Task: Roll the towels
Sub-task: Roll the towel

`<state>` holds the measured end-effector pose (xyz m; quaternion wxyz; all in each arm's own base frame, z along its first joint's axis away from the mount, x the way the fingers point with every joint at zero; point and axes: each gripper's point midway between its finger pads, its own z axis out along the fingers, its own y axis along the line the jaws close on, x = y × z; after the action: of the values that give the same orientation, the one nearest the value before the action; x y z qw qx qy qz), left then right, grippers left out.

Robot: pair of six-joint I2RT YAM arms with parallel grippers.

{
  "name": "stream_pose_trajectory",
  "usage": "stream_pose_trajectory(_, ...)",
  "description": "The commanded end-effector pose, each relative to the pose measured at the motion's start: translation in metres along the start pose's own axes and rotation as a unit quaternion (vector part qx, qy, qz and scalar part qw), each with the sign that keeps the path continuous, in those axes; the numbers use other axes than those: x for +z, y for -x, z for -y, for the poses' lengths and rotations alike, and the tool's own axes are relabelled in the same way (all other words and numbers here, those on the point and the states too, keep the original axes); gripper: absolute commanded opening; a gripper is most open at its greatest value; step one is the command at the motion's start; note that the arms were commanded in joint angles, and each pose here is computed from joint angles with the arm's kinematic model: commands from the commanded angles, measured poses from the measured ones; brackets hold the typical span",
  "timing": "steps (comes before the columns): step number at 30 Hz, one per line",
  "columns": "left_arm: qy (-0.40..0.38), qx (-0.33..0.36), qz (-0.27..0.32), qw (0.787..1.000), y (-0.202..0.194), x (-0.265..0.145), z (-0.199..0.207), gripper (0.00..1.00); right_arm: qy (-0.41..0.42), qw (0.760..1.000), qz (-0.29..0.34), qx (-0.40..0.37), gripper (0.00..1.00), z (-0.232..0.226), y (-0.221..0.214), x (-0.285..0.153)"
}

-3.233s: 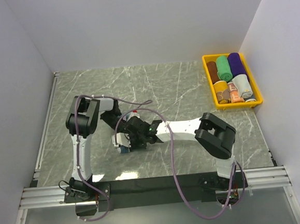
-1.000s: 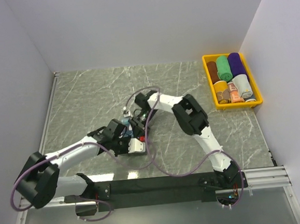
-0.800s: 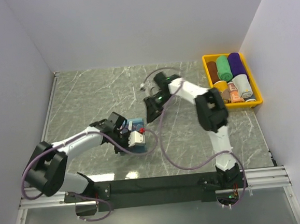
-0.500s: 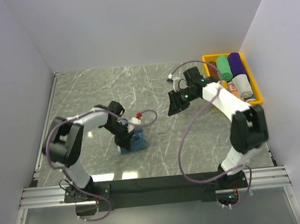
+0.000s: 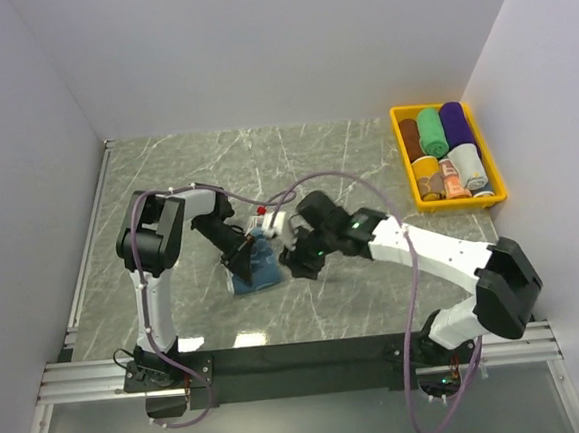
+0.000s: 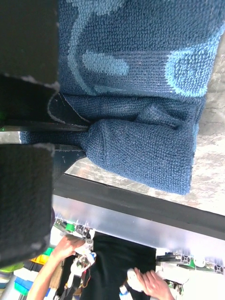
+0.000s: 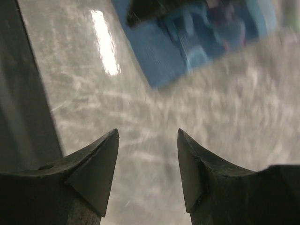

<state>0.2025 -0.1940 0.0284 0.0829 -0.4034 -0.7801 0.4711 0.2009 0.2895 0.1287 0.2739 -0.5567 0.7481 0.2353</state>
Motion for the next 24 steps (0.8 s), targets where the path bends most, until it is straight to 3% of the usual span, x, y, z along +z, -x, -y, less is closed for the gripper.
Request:
stream_pose_trajectory(1, 0.074, 0.057, -0.068, 0.993, -0.019, 0.004, -0.058, 0.01, -0.066, 0.991, 0.032, -0.115, 0.6, 0.017, 0.038, 0.025)
stream_pose_trajectory(8, 0.077, 0.054, -0.066, 0.993, -0.016, 0.001, -0.065, 0.01, -0.041, 0.963, 0.035, -0.265, 0.62, -0.02, 0.044, 0.081)
stream_pose_trajectory(12, 0.078, 0.055, -0.067, 0.993, -0.015, 0.0, -0.068, 0.01, -0.06, 0.954, 0.042, -0.291, 0.62, -0.015, 0.048, 0.103)
stream_pose_trajectory(18, 0.082, 0.057, -0.062, 0.993, -0.009, -0.005, -0.072, 0.01, -0.001, 0.956, -0.011, -0.294, 0.51, -0.026, 0.011, 0.131)
stream_pose_trajectory(21, 0.088, 0.057, -0.054, 0.993, -0.006, -0.01, -0.073, 0.01, 0.041, 0.959, -0.043, -0.276, 0.36, -0.038, -0.015, 0.135)
stream_pose_trajectory(22, 0.088, 0.057, -0.048, 0.993, -0.004, -0.011, -0.074, 0.01, 0.059, 0.962, -0.048, -0.261, 0.18, -0.045, -0.021, 0.136)
stream_pose_trajectory(24, 0.092, 0.062, -0.035, 0.993, -0.002, -0.016, -0.071, 0.06, 0.084, 0.965, -0.082, -0.235, 0.01, -0.051, -0.036, 0.139)
